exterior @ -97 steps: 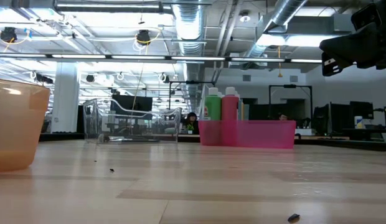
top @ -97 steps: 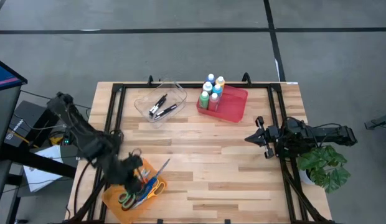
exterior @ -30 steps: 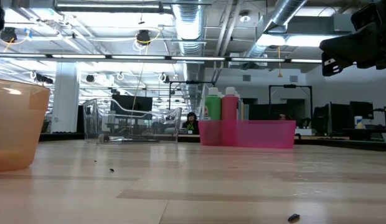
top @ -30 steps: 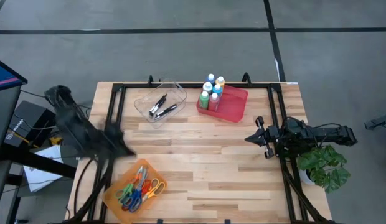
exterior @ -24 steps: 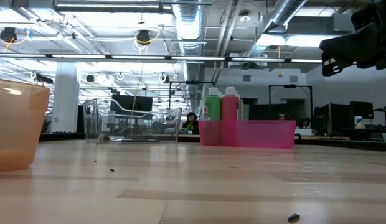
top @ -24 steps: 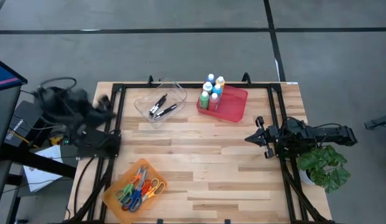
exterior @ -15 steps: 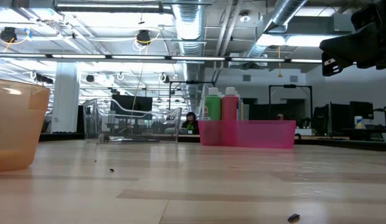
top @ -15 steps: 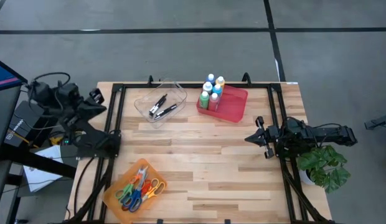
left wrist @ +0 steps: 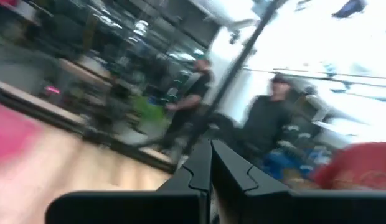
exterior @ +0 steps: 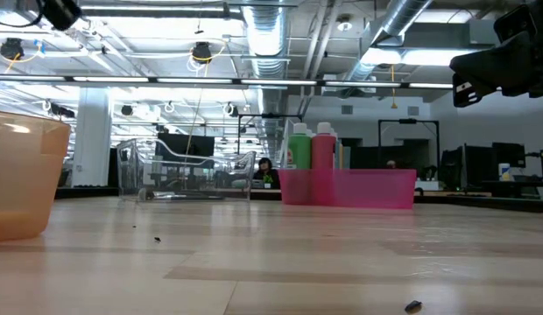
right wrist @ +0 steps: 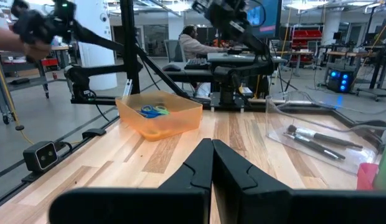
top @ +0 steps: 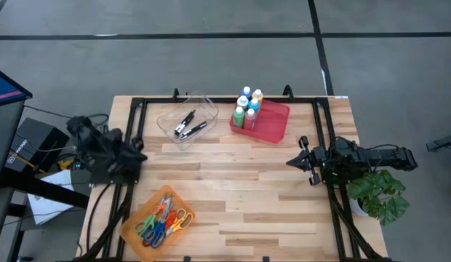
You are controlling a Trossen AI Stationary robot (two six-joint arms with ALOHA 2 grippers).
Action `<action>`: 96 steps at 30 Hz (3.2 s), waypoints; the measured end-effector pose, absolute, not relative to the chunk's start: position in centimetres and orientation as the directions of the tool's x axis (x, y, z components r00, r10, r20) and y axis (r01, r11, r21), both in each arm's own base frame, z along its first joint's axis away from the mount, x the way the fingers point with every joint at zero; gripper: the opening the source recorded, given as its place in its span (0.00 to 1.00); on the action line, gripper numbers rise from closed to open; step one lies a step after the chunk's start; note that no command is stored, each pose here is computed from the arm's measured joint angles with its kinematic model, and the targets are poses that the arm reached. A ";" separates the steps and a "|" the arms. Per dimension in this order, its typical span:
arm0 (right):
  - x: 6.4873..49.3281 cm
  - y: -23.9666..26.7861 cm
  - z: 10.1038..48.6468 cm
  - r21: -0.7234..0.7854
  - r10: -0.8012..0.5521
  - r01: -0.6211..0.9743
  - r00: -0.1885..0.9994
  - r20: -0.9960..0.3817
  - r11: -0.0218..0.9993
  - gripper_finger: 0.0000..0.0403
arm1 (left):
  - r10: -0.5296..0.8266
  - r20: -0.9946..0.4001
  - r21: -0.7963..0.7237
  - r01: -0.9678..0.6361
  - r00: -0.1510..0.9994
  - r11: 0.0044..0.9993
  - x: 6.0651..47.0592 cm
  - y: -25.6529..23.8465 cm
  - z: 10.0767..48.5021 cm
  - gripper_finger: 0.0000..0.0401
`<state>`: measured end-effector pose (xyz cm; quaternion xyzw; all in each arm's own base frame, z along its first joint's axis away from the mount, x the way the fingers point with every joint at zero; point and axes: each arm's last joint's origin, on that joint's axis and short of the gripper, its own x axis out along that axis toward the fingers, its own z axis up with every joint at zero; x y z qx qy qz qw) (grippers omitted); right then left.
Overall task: Pick & Place Paint Supplies
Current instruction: Return to Home Position
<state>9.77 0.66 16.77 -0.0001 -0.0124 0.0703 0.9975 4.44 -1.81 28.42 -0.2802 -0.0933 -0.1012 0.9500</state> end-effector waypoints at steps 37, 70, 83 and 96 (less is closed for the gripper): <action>9.8 0.7 16.8 -0.002 0.140 -0.140 0.990 0.027 0.990 0.00 | -0.169 0.342 -0.486 0.328 0.924 0.810 8.5 -3.9 20.1 0.00; 9.8 0.7 16.8 -0.002 0.140 -0.140 0.990 0.028 0.990 0.00 | -0.426 0.003 -0.349 0.400 0.905 0.847 9.6 -3.0 16.7 0.00; 9.8 0.7 16.8 -0.002 0.141 -0.141 0.990 0.026 0.990 0.00 | -0.384 -0.073 -0.062 0.380 0.920 0.923 10.0 -3.0 16.0 0.00; 9.8 0.7 16.8 -0.002 0.140 -0.140 0.990 0.025 0.990 0.00 | -0.427 -0.095 0.040 0.432 0.899 0.901 10.4 -2.8 15.8 0.00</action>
